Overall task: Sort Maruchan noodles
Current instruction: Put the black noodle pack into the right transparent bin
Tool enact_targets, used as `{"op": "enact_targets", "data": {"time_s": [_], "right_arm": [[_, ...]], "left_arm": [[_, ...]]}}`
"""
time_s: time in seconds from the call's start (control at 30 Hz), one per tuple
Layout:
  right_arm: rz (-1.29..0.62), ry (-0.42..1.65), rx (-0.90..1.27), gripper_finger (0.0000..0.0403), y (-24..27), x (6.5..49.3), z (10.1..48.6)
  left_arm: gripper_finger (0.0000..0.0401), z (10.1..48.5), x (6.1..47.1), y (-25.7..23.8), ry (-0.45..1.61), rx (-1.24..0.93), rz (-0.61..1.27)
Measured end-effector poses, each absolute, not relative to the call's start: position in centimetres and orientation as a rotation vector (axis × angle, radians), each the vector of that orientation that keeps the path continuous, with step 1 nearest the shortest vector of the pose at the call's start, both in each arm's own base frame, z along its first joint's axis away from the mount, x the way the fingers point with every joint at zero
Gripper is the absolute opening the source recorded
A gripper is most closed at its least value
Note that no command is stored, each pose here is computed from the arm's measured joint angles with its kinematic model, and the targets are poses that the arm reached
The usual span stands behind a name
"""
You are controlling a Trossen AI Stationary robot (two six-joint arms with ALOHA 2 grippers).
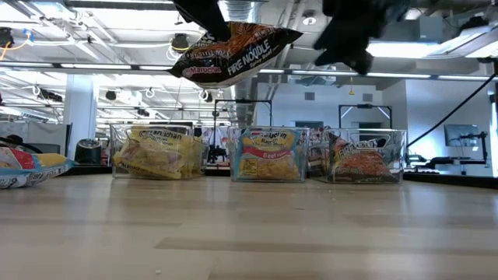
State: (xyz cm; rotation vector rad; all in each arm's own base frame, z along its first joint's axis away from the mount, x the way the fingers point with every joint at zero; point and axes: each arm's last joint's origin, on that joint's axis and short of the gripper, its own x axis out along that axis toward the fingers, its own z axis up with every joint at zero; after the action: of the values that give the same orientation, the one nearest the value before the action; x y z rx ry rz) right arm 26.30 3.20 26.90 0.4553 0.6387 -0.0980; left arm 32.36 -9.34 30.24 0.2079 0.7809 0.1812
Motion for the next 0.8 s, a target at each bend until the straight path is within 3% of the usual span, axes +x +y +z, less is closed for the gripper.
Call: {"op": "enact_targets", "data": {"time_s": [0.5, 0.8], "right_arm": [[-0.063, 0.437, 0.609, 0.0233, 0.2, 28.1, 27.5], [0.035, 0.406, 0.694, 0.0235, 0.0, 30.5, 26.1]], "left_arm": [[0.0, 30.2, 32.4, -9.4, 0.78, 0.206, 0.181], [0.0, 30.3, 32.4, -9.3, 0.763, 0.216, 0.216]]}}
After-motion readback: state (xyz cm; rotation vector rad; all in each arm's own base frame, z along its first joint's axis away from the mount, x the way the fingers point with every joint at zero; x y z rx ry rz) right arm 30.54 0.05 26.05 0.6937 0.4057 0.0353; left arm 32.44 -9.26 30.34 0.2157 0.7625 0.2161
